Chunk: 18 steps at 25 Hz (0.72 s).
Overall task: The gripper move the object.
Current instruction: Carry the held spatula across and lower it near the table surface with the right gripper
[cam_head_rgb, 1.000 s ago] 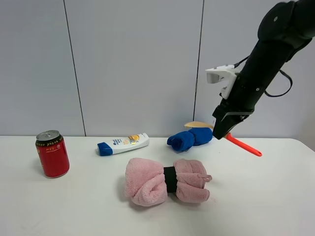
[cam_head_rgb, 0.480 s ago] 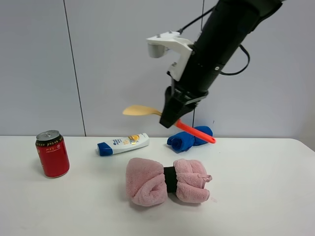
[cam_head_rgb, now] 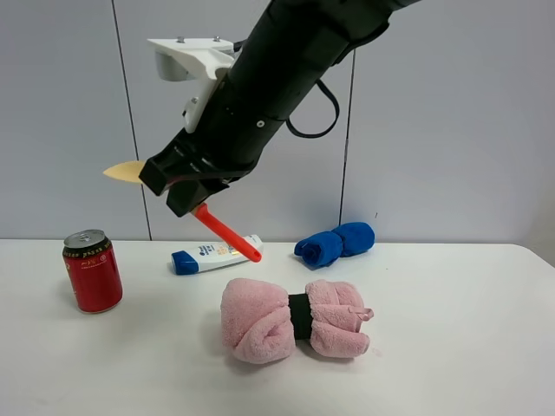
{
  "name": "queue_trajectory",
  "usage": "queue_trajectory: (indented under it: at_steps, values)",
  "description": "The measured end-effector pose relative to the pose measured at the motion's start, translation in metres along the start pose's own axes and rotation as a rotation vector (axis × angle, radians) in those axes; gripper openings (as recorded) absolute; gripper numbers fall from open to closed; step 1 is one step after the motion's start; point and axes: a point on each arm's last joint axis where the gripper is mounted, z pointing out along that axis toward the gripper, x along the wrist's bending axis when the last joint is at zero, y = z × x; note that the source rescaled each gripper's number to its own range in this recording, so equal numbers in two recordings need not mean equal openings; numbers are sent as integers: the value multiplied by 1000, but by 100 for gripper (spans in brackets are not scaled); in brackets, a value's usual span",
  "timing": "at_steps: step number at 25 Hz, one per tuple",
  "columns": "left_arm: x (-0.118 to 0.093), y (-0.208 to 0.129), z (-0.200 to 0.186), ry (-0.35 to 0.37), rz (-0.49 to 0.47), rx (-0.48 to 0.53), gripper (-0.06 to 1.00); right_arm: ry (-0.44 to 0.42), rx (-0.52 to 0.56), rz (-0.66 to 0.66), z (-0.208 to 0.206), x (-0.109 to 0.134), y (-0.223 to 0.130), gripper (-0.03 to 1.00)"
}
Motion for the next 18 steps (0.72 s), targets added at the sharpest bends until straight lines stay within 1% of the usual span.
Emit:
queue_trajectory:
  at_steps: [8,15,18]
  values:
    - [0,0,0,0,0,0,100,66,88,23,56,6,2,0]
    - [0,0,0,0,0,0,100,98,157,37,103,4,-9,0]
    - [0,0,0,0,0,0,100,102,170,42,119,3,-12,0]
